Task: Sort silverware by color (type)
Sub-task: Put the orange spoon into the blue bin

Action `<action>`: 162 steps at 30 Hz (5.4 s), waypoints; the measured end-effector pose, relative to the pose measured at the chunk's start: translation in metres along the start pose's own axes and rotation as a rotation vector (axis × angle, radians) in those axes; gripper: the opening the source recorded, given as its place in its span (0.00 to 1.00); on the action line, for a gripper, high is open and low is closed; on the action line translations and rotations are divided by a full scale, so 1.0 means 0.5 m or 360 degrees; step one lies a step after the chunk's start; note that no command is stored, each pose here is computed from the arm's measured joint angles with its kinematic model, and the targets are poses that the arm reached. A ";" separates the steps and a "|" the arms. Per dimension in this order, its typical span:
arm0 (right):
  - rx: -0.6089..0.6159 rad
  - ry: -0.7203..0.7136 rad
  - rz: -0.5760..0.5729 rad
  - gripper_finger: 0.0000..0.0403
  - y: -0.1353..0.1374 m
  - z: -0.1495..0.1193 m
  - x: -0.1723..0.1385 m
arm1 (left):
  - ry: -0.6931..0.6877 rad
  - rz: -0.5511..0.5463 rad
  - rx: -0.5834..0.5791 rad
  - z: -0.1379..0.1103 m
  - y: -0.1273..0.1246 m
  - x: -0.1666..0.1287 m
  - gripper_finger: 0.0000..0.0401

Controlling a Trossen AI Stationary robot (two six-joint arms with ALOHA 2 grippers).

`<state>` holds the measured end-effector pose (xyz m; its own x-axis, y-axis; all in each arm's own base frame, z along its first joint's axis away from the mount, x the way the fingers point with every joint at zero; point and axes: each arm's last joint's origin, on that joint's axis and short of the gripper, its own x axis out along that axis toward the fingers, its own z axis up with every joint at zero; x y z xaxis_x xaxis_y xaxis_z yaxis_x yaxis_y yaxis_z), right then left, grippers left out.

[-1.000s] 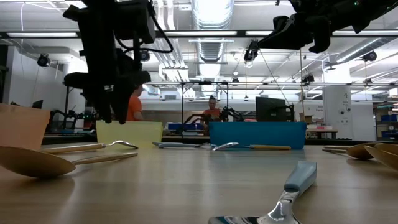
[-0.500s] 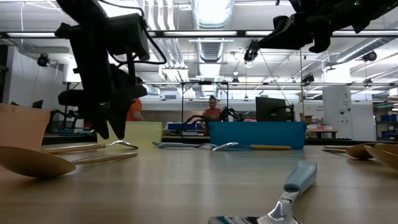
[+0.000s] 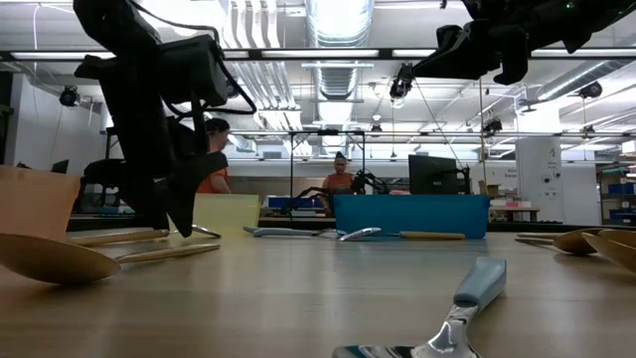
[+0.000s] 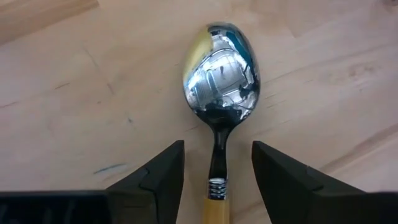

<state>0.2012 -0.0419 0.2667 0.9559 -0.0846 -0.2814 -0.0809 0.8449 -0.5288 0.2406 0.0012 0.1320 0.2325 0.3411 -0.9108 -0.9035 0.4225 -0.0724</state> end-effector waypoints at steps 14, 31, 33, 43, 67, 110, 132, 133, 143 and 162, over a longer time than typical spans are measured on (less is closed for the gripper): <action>-0.0004 0.0000 0.0000 0.11 0.000 0.000 0.000 | -0.0080 0.0030 -0.0002 0.003 0.001 0.000 0.33; -0.0010 0.0001 0.0000 0.11 0.000 0.000 0.000 | -0.0052 0.0089 0.0031 -0.003 -0.011 0.023 0.24; -0.0010 0.0001 0.0001 0.11 0.000 0.000 0.000 | -0.0055 0.0085 0.0029 -0.003 -0.012 0.023 0.19; -0.0010 0.0005 0.0004 0.11 0.002 -0.002 0.000 | -0.0076 0.0075 -0.0006 0.002 -0.019 0.019 0.03; 0.0000 -0.0001 0.0022 0.11 0.003 -0.004 0.001 | -0.0728 -0.0745 0.0503 0.105 -0.125 -0.141 0.00; 0.0241 -0.0902 0.0676 0.52 0.002 0.037 0.078 | -0.1539 -0.2142 0.0908 0.107 -0.267 -0.085 0.00; 0.0222 -0.1078 0.1252 0.36 -0.009 0.063 0.138 | -0.1512 -0.2292 0.0968 0.125 -0.329 -0.051 0.01; 0.0220 -0.1079 0.1257 0.31 -0.009 0.063 0.137 | -0.1512 -0.2291 0.0966 0.125 -0.329 -0.051 0.01; 0.0160 -0.1080 0.1191 0.03 -0.009 0.061 0.139 | -0.1506 -0.2283 0.0939 0.128 -0.327 -0.049 0.02; 0.0438 -0.0826 0.1023 0.02 -0.050 0.020 0.135 | -0.1328 -0.2127 0.0939 0.164 -0.304 -0.035 0.33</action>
<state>0.2705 -0.0635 0.2690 0.7617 0.6475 -0.0227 -0.6419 0.7495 -0.1619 0.4033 0.0000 0.1922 0.9597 -0.2530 0.1225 0.2757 0.9320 -0.2352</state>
